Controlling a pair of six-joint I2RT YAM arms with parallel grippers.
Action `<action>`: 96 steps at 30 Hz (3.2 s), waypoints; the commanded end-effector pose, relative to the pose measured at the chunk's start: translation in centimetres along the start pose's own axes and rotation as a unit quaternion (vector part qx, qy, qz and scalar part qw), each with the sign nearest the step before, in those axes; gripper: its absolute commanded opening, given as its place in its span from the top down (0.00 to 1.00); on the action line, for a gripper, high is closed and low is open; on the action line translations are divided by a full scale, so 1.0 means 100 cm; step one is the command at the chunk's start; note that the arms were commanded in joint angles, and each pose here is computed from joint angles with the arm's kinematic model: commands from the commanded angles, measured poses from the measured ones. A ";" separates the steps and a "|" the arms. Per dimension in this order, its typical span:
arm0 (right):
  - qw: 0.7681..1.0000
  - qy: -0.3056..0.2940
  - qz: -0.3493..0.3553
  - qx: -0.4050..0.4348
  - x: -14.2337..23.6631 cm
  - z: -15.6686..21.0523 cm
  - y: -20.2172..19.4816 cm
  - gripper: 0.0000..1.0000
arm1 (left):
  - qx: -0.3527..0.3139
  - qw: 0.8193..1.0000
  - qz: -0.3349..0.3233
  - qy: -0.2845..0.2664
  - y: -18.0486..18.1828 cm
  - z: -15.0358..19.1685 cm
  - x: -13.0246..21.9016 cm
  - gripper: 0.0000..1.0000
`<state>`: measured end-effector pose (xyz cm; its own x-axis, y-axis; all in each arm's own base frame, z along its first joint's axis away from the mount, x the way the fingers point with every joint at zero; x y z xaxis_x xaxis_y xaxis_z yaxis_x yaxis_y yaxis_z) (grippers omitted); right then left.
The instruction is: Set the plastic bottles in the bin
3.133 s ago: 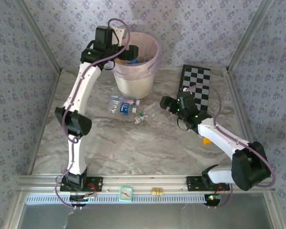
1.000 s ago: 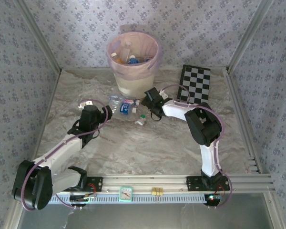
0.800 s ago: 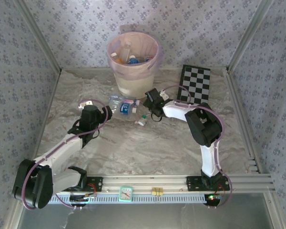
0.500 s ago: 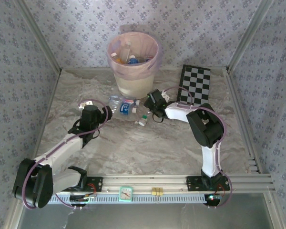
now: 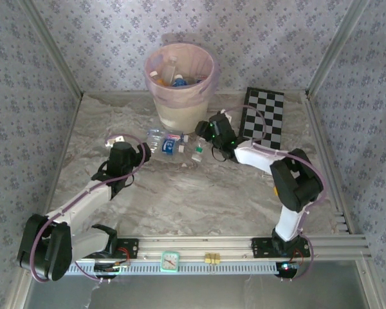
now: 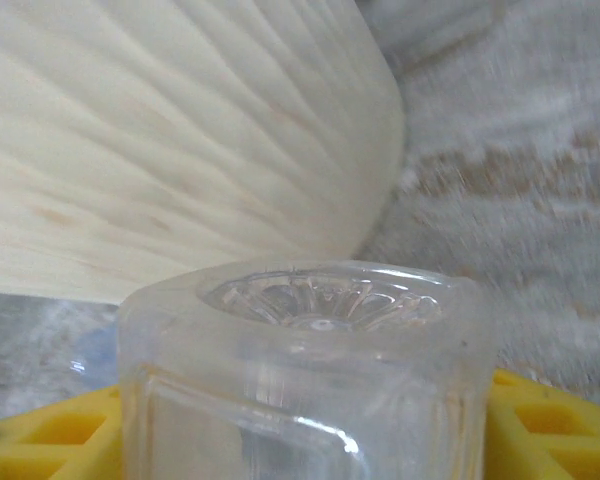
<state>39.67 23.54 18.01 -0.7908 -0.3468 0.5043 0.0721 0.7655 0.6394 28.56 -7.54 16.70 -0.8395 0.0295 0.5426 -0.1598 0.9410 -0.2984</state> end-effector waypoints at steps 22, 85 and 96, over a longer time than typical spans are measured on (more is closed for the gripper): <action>0.918 -0.247 -0.222 0.218 0.133 -0.159 0.176 0.56 | 0.017 1.000 0.016 0.002 0.000 0.001 -0.002 0.00; 0.935 -0.158 -0.134 0.287 0.103 -0.131 0.148 0.00 | -0.047 0.996 0.073 0.004 -0.033 -0.052 -0.018 0.00; 0.962 -0.094 -0.053 0.249 0.110 -0.069 0.055 0.00 | -0.099 0.979 0.158 0.081 -0.071 -0.054 -0.067 0.00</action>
<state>36.52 21.51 32.12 -0.8593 -0.4183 0.2943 -0.3455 0.8990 0.2691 37.13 -11.32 18.33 -0.7579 0.2720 0.5929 0.0984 0.9462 -0.3084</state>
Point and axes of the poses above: each hand's point on the last joint's axis, 136 mm out from that joint toward the fingers, its own x axis back along the fingers, its own y axis along the line the jaws close on, z = x × y, the point moved 6 cm from there along x, back along the fingers, and after that the axes turned 5 degrees about -x, right-handed, at the moved point
